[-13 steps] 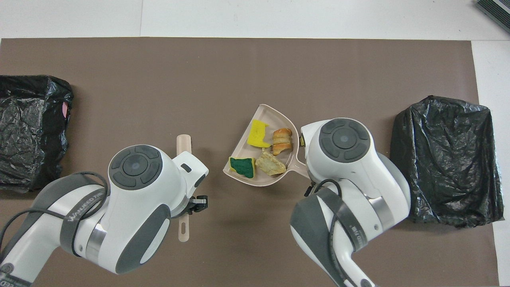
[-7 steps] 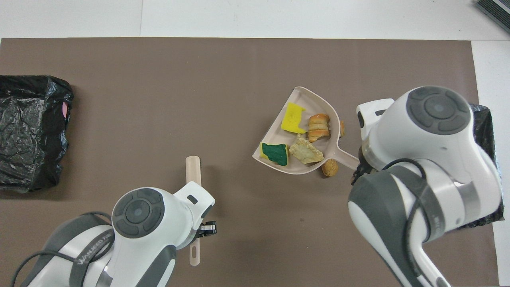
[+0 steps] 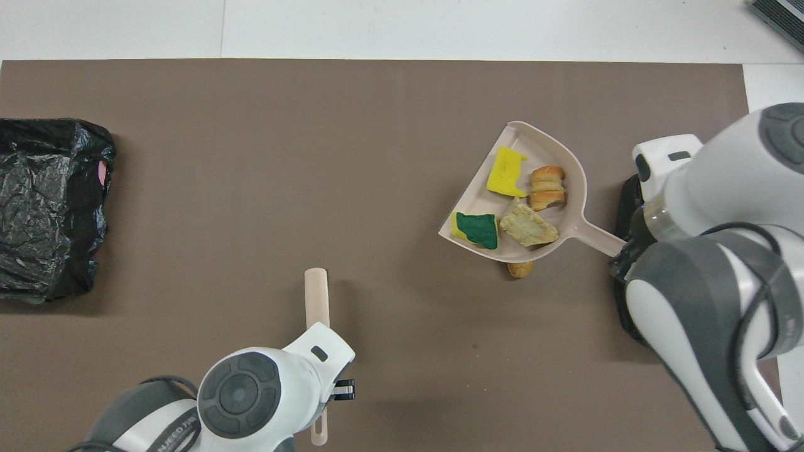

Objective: Sweep and dump trash in bin
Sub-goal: 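Carry the loaded dustpan with the right gripper over the nearer bin, then tip the dustpan into the bin with the right gripper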

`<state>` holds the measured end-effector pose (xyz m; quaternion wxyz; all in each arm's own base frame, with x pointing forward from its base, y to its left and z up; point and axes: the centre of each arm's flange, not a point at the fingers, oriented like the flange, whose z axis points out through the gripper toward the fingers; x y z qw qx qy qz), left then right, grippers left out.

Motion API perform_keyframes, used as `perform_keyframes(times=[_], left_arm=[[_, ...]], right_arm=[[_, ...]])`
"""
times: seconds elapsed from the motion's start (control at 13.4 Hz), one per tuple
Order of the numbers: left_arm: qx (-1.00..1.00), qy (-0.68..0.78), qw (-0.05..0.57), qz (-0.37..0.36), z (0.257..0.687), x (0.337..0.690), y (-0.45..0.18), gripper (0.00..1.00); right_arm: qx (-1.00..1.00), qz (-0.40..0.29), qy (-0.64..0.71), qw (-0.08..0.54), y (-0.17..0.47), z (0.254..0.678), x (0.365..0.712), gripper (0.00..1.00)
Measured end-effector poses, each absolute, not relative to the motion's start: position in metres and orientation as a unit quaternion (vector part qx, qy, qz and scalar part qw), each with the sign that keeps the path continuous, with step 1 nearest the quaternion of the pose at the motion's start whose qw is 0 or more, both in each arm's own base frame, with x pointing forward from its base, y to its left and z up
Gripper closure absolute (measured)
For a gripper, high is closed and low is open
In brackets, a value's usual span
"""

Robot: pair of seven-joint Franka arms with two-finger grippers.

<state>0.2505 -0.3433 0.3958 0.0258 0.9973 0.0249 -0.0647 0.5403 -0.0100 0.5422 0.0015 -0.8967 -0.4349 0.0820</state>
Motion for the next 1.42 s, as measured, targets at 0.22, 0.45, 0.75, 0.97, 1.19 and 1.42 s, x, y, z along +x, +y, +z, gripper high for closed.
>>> perform_keyframes(times=[0.22, 0.45, 0.75, 0.97, 1.19, 1.42], left_arm=[[0.998, 0.025, 0.027, -0.059, 0.379, 0.221, -0.357, 0.74], [0.999, 0.016, 0.029, -0.043, 0.361, 0.198, -0.361, 0.74], [0.999, 0.016, 0.027, -0.04, 0.355, 0.194, -0.359, 0.74], [0.998, 0.018, 0.033, -0.048, 0.353, 0.194, -0.358, 0.74], [0.998, 0.01, 0.037, -0.058, 0.351, 0.194, -0.357, 0.74], [0.997, 0.001, 0.033, -0.066, 0.35, 0.195, -0.354, 0.73]], right_arm=[[-0.9, 0.081, -0.427, 0.007, -0.067, 0.543, 0.536, 0.67], [-0.896, 0.095, -0.434, -0.009, -0.135, 0.546, 0.525, 0.67], [-0.87, 0.118, -0.473, -0.066, -0.219, 0.554, 0.507, 0.67], [-0.846, 0.143, -0.505, -0.099, -0.27, 0.557, 0.49, 0.67], [-0.816, 0.191, -0.528, -0.139, -0.292, 0.552, 0.485, 0.67], [-0.779, 0.243, -0.552, -0.171, -0.282, 0.547, 0.492, 0.67]])
